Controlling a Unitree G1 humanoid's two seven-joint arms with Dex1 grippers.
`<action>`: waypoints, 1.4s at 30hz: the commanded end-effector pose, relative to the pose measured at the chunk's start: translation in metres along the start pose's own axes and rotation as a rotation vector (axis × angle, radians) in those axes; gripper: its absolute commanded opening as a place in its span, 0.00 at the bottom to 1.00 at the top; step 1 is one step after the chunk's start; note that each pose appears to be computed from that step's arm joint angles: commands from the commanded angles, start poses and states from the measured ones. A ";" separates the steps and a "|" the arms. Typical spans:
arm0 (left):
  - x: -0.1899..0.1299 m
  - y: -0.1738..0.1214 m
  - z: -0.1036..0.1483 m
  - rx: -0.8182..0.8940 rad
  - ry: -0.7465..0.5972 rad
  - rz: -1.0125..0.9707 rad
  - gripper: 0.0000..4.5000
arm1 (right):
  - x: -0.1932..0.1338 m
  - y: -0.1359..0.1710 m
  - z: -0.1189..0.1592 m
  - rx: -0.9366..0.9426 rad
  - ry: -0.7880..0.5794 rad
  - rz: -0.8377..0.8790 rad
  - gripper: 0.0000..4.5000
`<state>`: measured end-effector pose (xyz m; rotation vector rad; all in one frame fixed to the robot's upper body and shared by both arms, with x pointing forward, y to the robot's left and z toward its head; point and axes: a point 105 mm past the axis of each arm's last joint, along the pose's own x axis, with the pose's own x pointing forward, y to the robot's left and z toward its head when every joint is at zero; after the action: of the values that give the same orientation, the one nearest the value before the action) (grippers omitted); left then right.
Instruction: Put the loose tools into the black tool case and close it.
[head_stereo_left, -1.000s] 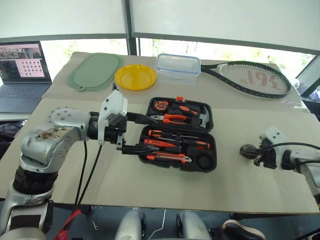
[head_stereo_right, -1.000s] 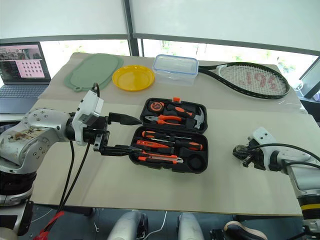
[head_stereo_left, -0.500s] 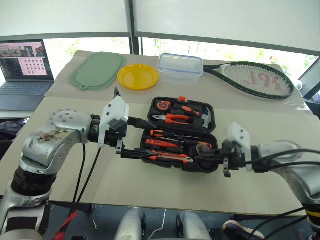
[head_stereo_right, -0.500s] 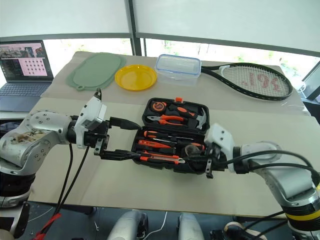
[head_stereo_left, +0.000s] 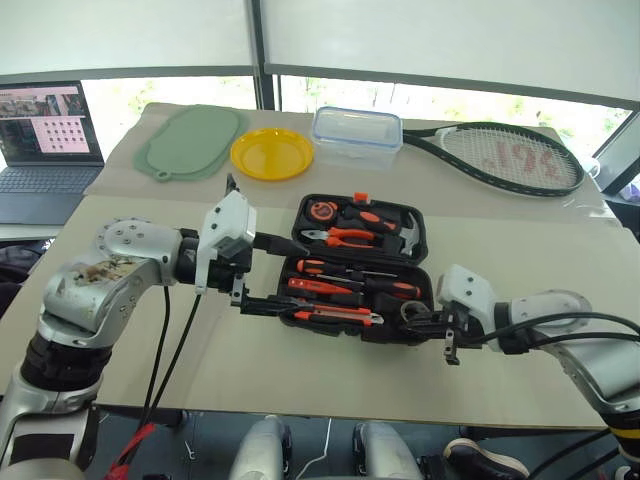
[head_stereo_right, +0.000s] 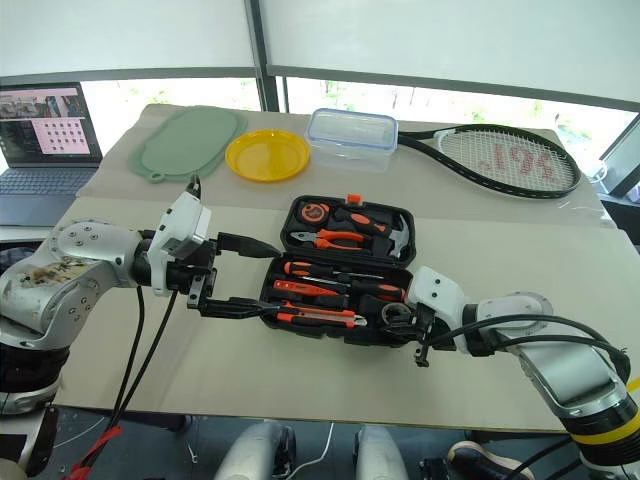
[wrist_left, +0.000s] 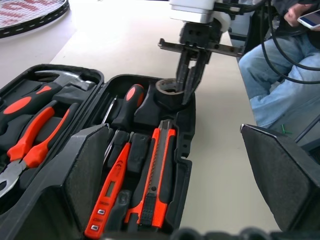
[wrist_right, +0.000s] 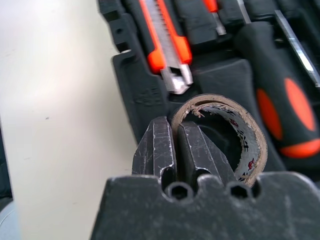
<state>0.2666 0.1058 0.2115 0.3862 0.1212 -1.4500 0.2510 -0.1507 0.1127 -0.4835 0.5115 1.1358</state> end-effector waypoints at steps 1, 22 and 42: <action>0.000 0.002 0.008 0.049 -0.013 0.002 1.00 | -0.007 0.002 0.007 -0.040 -0.004 -0.007 0.29; -0.044 0.066 -0.091 -0.127 0.214 0.459 0.69 | -0.070 -0.080 0.003 0.128 -0.071 -0.367 0.61; 0.013 0.045 -0.097 -0.164 0.145 0.252 0.01 | -0.012 -0.068 -0.001 -0.030 -0.079 -0.176 0.00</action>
<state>0.3400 0.1459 0.1102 0.3643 0.3709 -1.0398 0.3212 -0.2075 0.1106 -0.4614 0.4754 0.8483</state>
